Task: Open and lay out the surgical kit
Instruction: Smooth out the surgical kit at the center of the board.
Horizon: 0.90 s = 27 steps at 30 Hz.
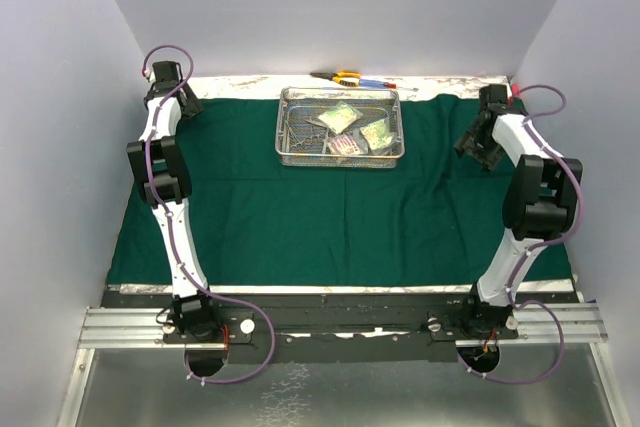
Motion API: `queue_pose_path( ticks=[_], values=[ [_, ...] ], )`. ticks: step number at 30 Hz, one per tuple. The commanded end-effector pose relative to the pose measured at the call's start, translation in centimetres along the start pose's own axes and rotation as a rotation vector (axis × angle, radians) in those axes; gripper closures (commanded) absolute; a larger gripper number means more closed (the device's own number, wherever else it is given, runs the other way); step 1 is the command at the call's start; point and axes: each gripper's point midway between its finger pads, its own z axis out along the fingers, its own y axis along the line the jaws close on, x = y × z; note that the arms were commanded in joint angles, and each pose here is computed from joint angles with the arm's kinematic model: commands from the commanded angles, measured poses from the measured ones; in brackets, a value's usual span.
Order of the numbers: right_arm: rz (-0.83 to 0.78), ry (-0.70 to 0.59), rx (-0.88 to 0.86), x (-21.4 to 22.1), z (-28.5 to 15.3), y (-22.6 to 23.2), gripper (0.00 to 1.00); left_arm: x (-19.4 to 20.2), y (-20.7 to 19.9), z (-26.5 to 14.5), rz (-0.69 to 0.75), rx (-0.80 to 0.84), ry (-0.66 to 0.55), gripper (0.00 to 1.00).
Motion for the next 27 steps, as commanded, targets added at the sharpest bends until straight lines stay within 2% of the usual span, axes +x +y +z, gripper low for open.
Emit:
queue_pose_path(
  ticks=[1,4,10,18,22,27],
  values=[
    [0.062,0.057,0.065,2.8,1.9,-3.7,0.33,5.6,2.9,2.6,0.014,-0.052,0.169,0.18],
    [0.047,0.090,0.091,4.0,2.8,-4.7,0.37,5.5,2.9,2.7,0.015,-0.052,0.167,0.18],
    [0.061,0.137,0.173,5.8,3.4,-7.2,0.38,5.2,3.1,2.8,0.015,-0.061,0.157,0.18],
    [0.161,0.211,0.302,8.8,3.2,-12.7,0.39,4.9,3.1,3.1,0.013,-0.067,0.145,0.18],
    [0.150,0.173,0.268,7.5,3.5,-12.4,0.38,4.8,2.9,3.3,0.011,-0.060,0.143,0.18],
    [0.125,0.085,0.161,2.7,3.3,-9.7,0.36,4.6,2.7,3.4,0.017,-0.047,0.140,0.18]
  ],
)
